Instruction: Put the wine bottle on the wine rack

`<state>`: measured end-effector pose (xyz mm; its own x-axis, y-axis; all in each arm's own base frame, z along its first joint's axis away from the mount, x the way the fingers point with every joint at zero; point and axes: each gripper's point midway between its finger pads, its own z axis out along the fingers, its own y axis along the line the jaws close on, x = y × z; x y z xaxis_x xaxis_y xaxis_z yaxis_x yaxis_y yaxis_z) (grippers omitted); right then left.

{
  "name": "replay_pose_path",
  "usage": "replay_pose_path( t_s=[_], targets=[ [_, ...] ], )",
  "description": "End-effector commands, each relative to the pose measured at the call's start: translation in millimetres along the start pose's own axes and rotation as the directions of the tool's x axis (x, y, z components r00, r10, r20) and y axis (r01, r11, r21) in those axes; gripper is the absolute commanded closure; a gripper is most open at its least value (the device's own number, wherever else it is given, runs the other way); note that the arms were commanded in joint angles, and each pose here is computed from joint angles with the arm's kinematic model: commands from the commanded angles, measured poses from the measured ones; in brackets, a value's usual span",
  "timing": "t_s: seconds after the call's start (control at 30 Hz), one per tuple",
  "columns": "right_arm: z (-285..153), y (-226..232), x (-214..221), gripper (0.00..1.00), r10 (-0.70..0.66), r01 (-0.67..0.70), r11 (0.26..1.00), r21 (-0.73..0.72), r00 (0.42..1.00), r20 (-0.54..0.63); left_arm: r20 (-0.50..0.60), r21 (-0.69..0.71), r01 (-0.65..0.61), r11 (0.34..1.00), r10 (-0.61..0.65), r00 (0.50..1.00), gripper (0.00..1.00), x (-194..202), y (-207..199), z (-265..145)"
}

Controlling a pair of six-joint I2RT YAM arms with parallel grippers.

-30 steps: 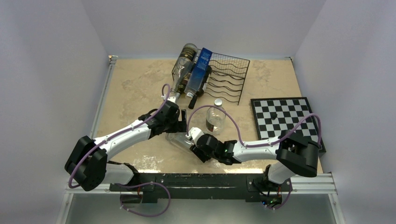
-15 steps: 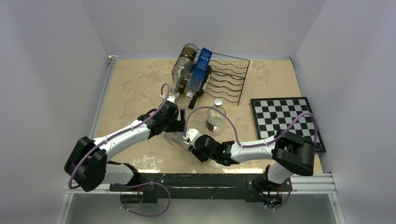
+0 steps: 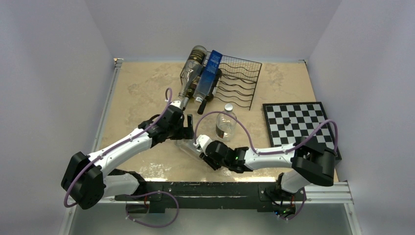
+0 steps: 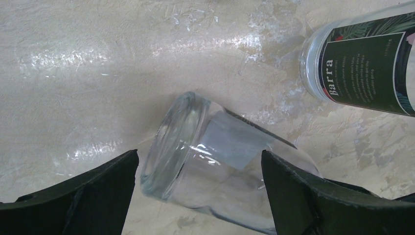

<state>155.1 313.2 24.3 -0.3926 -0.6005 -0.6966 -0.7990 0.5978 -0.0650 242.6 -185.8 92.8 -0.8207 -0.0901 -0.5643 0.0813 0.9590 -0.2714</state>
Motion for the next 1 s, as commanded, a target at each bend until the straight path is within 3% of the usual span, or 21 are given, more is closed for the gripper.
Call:
replay_pose_path(
  t_s=[0.0, 0.97],
  targets=[
    [-25.0, -8.0, -55.3, 1.0, 0.032, -0.035, 0.999, 0.018, 0.99, 0.14, 0.038, 0.035, 0.023, 0.999, -0.025, 0.999, 0.01, -14.6, -10.3, -16.3],
    [-132.3, -33.4, -132.7, 1.0, 0.032, -0.049, 0.998, 0.039, 0.935, 0.354, 0.265, -0.091, 0.062, 0.994, -0.035, 0.964, 0.01, -66.9, 20.3, -63.3]
  ],
)
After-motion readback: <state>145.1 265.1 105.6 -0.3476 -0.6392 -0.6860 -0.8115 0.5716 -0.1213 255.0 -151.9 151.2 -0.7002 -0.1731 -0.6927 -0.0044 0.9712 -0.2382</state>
